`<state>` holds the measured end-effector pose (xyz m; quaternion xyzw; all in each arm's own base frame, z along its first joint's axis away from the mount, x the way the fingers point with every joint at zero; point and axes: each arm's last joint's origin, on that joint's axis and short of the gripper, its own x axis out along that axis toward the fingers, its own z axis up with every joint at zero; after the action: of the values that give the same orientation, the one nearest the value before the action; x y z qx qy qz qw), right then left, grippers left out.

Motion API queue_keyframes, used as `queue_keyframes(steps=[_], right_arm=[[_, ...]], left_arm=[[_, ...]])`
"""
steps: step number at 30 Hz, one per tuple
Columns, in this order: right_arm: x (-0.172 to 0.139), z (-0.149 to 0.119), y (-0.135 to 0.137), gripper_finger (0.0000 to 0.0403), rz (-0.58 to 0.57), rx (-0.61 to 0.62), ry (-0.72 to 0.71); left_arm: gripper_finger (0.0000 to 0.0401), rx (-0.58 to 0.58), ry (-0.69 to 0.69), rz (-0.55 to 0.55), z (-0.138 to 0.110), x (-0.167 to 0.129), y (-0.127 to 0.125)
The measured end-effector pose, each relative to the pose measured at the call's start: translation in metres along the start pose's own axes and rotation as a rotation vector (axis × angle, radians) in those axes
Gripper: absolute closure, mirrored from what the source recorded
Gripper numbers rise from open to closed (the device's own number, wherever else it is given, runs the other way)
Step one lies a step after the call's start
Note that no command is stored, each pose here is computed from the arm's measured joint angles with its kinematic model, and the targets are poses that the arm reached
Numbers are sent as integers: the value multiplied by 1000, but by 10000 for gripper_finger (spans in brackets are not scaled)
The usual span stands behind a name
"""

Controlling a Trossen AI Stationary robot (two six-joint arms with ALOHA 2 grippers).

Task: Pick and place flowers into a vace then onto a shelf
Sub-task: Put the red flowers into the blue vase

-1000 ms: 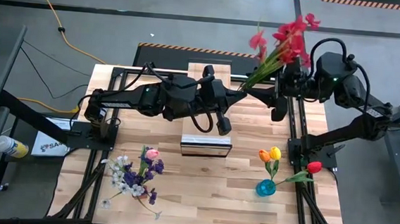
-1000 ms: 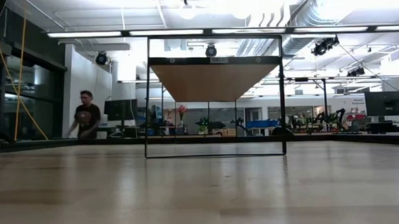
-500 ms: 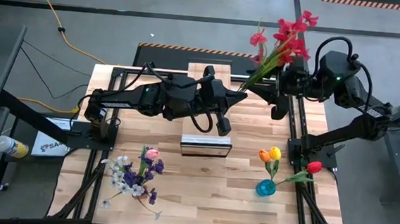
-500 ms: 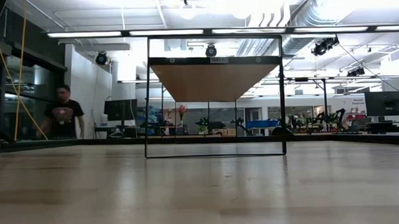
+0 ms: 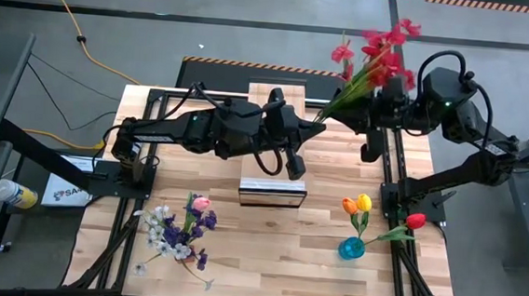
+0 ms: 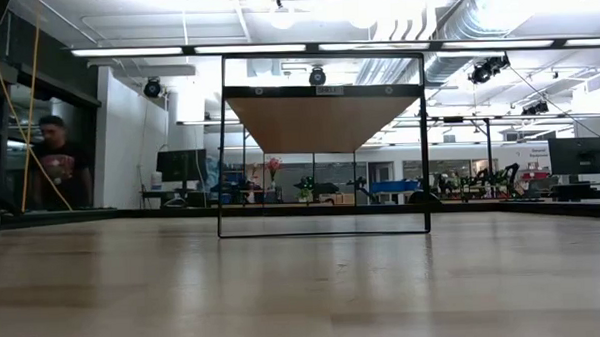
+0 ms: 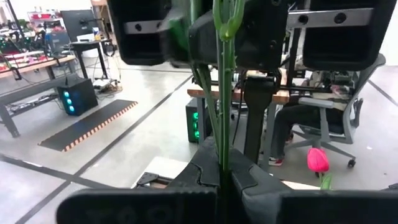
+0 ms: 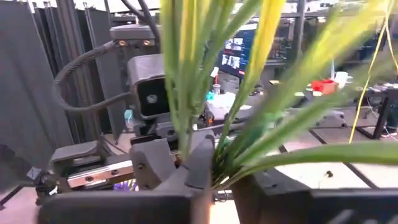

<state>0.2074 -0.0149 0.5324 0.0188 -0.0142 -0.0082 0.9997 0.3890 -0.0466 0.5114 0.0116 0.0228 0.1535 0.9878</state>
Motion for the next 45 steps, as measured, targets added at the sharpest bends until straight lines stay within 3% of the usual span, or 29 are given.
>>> queue_keyframes(steps=[3, 17, 25, 31, 45], right_arm=[[0, 0, 0, 394, 5, -13, -1], [0, -1, 0, 394, -1, -46, 9], [-5, 1, -2, 399, -62, -87, 7], [-16, 4, -2, 400, -106, -119, -2], [-68, 14, -5, 402, -342, -211, -5]], left_arm=[[375, -12, 2, 2, 0, 0, 0], [374, -9, 20, 6, -2, 0, 1], [275, -38, 20, 2, -2, 0, 0], [222, -38, 22, 1, -2, 0, 0], [176, -22, 55, -10, -6, 0, -1]])
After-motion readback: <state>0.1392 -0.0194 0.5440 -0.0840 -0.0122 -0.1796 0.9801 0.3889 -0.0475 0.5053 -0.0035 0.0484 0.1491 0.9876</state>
